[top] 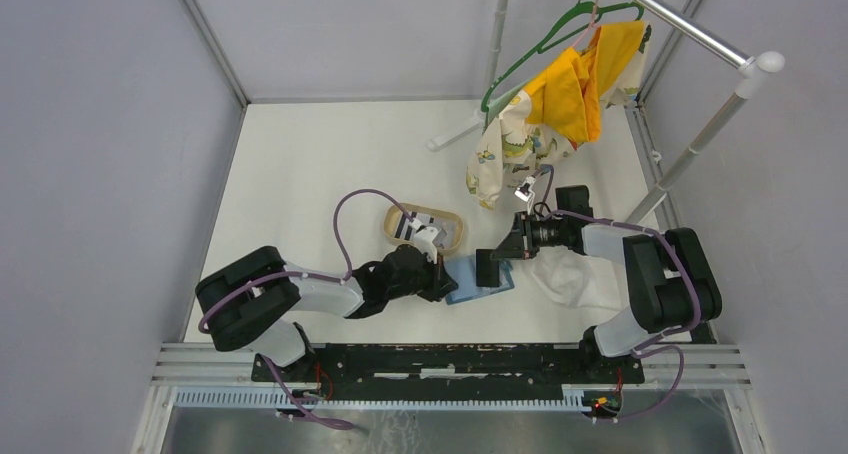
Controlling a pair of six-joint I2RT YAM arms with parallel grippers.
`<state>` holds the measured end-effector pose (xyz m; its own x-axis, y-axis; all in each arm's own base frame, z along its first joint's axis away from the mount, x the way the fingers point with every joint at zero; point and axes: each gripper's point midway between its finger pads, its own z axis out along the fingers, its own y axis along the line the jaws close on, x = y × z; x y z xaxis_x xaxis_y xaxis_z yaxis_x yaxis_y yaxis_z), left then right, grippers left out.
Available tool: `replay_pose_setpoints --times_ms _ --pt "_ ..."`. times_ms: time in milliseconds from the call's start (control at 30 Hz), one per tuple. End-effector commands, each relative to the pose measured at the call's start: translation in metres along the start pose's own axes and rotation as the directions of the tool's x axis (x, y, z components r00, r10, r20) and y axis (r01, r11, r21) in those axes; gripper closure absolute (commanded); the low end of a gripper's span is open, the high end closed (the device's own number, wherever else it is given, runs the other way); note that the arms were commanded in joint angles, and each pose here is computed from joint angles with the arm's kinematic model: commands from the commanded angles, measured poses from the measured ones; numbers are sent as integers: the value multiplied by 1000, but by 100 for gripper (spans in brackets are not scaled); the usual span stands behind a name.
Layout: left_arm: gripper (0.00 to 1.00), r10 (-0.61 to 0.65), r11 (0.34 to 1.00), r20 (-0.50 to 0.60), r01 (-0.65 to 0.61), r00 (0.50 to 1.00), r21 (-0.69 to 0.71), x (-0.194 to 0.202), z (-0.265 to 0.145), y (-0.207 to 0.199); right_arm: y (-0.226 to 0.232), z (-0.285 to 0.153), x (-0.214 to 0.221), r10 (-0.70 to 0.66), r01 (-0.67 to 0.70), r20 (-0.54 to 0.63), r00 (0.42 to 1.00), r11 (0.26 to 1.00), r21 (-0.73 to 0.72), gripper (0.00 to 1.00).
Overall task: Put the credit cards into the card holder
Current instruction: Insert the credit card into the card holder.
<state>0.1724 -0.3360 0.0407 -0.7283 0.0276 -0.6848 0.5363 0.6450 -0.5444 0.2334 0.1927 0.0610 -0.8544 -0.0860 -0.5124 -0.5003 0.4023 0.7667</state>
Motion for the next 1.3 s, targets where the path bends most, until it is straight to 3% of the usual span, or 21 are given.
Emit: replay_pose_setpoints --times_ms 0,333,600,933,1267 --pt "98 55 993 41 -50 998 -107 -13 1 14 1 0 -6 -6 6 18 1000 1000 -7 100" --pt "98 76 982 15 -72 997 -176 -8 0 25 -17 3 0 57 -58 17 998 996 63 100" --pt "98 82 980 5 -79 997 -185 -7 1 26 -34 1 0 20 -20 -1 1000 988 155 100" --pt "98 86 980 -6 -86 996 -179 -5 4 25 -30 7 6 57 -53 -28 998 991 127 100" --pt "98 90 980 -14 -91 996 -176 -3 7 23 -25 12 1 71 -72 16 997 993 96 100"
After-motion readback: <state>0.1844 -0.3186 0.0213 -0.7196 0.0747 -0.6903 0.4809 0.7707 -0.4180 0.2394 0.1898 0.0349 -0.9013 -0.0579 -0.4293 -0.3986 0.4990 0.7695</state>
